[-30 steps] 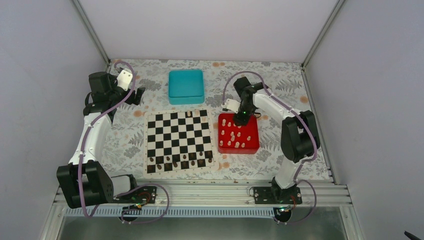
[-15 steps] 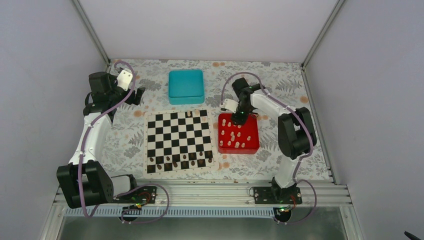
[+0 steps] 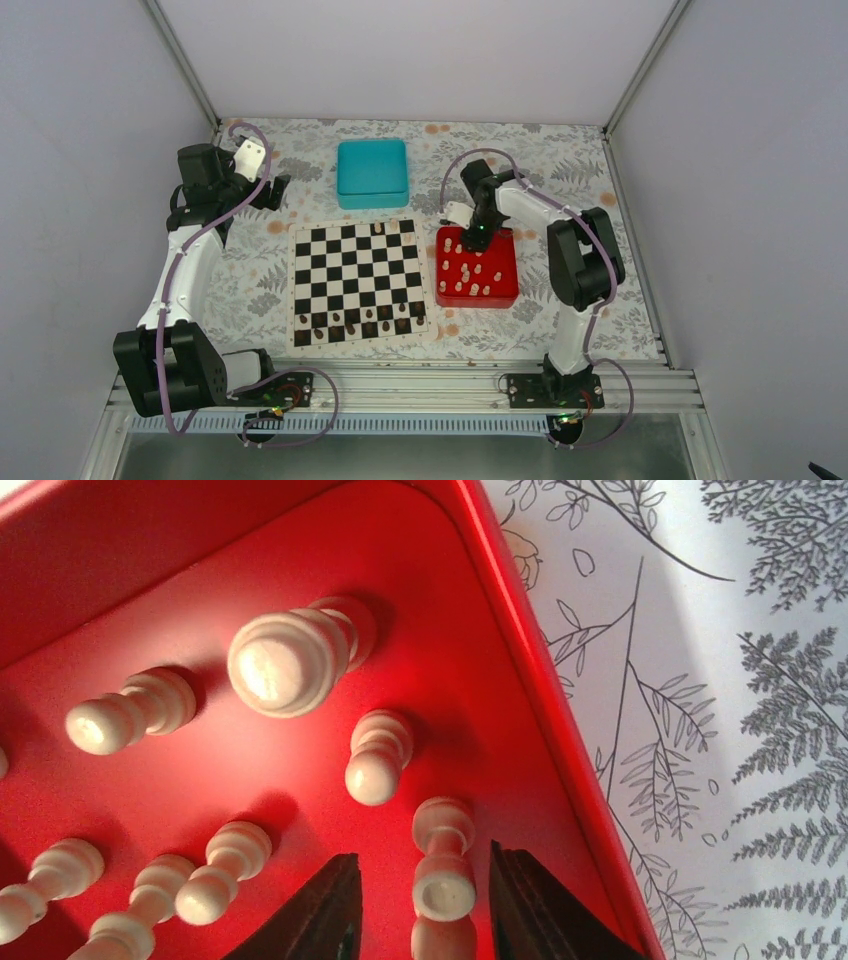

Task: Set up the chess pieces on the board
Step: Pick up the chess piece from the storage box.

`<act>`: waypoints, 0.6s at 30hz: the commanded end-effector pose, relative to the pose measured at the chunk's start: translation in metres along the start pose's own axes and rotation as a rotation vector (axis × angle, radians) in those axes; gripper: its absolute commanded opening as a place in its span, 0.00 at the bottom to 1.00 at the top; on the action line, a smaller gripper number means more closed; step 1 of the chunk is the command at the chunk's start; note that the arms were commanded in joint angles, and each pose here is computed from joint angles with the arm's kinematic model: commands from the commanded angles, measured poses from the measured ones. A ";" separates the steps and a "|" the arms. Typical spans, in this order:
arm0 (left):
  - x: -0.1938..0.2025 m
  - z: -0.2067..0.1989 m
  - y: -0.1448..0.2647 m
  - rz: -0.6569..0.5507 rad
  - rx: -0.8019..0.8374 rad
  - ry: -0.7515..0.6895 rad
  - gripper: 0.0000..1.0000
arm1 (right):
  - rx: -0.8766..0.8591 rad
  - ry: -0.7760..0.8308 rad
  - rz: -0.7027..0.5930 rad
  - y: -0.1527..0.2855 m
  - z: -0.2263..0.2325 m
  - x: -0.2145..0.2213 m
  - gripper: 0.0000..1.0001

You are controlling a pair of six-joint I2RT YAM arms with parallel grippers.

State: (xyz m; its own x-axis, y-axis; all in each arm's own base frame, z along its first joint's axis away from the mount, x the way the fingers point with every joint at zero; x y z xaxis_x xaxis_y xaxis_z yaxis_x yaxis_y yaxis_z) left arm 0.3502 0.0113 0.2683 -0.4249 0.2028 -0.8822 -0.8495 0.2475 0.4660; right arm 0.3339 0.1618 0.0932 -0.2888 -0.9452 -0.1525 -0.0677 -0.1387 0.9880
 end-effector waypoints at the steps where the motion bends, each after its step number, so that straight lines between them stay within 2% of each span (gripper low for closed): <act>1: 0.006 0.001 -0.003 0.014 0.006 -0.005 1.00 | 0.003 0.011 -0.004 -0.008 -0.005 -0.007 0.32; 7: 0.006 -0.001 -0.003 0.013 0.014 -0.003 1.00 | 0.005 0.011 -0.005 -0.007 -0.005 -0.007 0.25; 10: 0.005 -0.001 -0.003 0.012 0.017 -0.004 1.00 | 0.005 0.011 -0.002 -0.008 -0.004 -0.006 0.18; 14: 0.005 -0.001 -0.002 0.009 0.018 -0.004 1.00 | 0.018 0.013 -0.020 0.002 -0.004 -0.008 0.10; 18: 0.004 -0.002 -0.001 0.008 0.018 -0.005 1.00 | 0.042 0.011 -0.026 0.019 -0.007 -0.012 0.07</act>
State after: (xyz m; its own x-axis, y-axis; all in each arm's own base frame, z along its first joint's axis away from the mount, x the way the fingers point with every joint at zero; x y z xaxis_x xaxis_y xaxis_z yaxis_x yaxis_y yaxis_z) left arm 0.3500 0.0112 0.2679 -0.4260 0.2029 -0.8817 -0.8486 0.2483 0.4671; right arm 0.3370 0.1626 0.0849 -0.2911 -0.9463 -0.1409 -0.0577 -0.1297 0.9899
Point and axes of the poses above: each gripper's point midway between its finger pads, its own y axis back along the fingers, its own z axis along the line the jaws close on, x = y × z, the point moved 5 cm from there along y, back along the fingers, and after that the axes turned 8 degrees about y, right-handed, at the moved point
